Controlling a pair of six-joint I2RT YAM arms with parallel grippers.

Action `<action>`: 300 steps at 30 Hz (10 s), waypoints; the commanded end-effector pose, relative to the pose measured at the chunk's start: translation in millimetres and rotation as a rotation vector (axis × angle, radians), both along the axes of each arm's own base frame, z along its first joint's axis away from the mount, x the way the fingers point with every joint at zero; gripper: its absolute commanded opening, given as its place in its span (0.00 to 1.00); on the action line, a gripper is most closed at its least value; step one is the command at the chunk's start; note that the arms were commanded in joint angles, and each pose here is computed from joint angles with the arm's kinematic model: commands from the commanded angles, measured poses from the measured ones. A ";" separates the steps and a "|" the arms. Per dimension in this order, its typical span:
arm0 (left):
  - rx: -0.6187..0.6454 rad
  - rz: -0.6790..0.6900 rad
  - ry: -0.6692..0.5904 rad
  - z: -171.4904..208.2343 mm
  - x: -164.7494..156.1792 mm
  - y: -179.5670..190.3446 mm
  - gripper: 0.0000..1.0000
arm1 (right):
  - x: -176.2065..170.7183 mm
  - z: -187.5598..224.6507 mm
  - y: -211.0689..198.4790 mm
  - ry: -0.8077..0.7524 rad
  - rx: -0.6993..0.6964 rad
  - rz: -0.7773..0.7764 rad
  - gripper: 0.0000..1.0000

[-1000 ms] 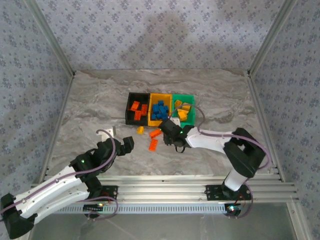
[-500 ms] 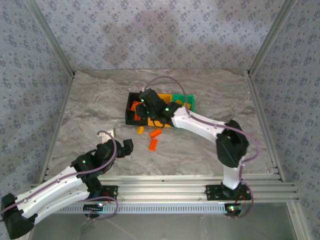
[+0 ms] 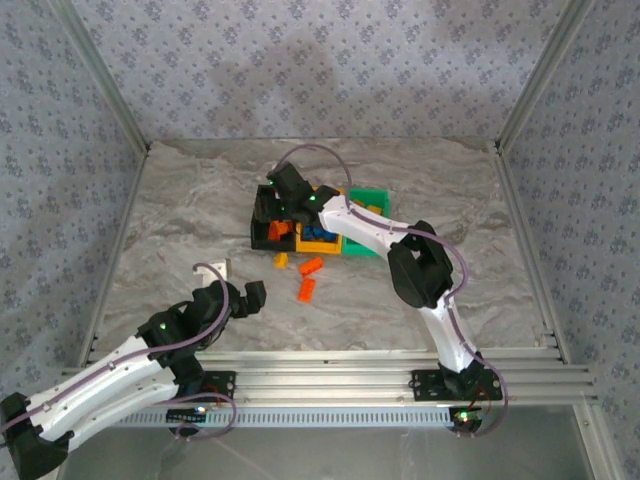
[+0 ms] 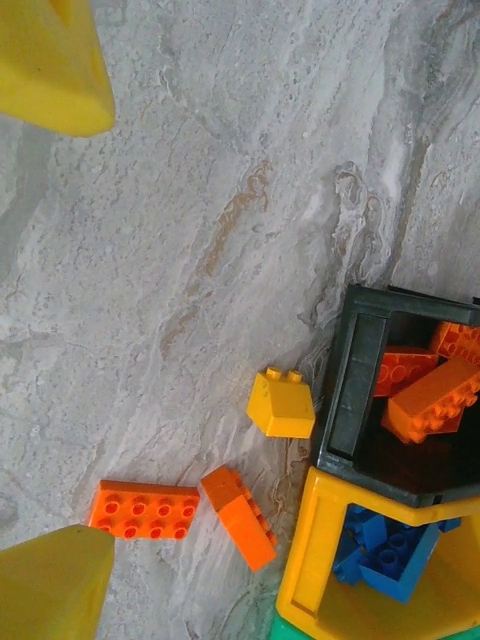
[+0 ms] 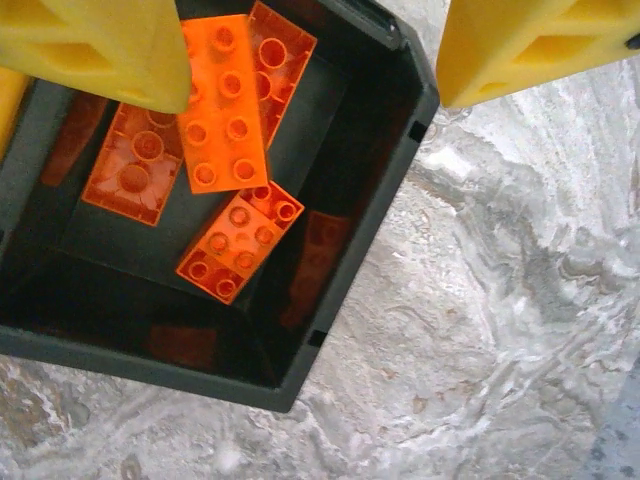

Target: Sort the legos into containers by color

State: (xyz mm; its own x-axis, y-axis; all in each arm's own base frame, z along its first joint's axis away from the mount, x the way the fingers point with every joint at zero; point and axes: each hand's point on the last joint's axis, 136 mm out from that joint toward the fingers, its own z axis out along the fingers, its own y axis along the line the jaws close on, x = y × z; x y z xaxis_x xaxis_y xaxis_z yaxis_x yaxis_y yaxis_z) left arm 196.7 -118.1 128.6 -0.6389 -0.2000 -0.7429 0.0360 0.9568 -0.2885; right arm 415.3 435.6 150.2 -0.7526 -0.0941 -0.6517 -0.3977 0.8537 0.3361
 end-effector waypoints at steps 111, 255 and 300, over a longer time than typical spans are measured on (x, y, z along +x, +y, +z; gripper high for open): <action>0.170 -0.455 0.145 -71.4 79.4 -164.7 0.82 | -141.7 34.0 -272.9 -0.082 0.200 -0.453 0.75; -0.185 0.047 -0.011 40.0 41.2 3.3 1.00 | -161.3 -11.6 -159.0 -0.067 -0.090 -0.246 0.26; 0.054 0.287 -0.388 95.7 100.2 56.8 1.00 | -100.3 66.6 -336.9 -0.356 0.091 -0.753 1.00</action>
State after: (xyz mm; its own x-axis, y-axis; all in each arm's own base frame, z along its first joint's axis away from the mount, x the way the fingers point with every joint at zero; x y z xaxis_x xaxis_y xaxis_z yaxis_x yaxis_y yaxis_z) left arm 273.9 -86.4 190.0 -0.4081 -0.3465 -0.8446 -0.0690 0.9342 -0.3499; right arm 318.2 125.1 220.2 -0.4275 0.3575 -0.8303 0.0490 0.9263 0.3736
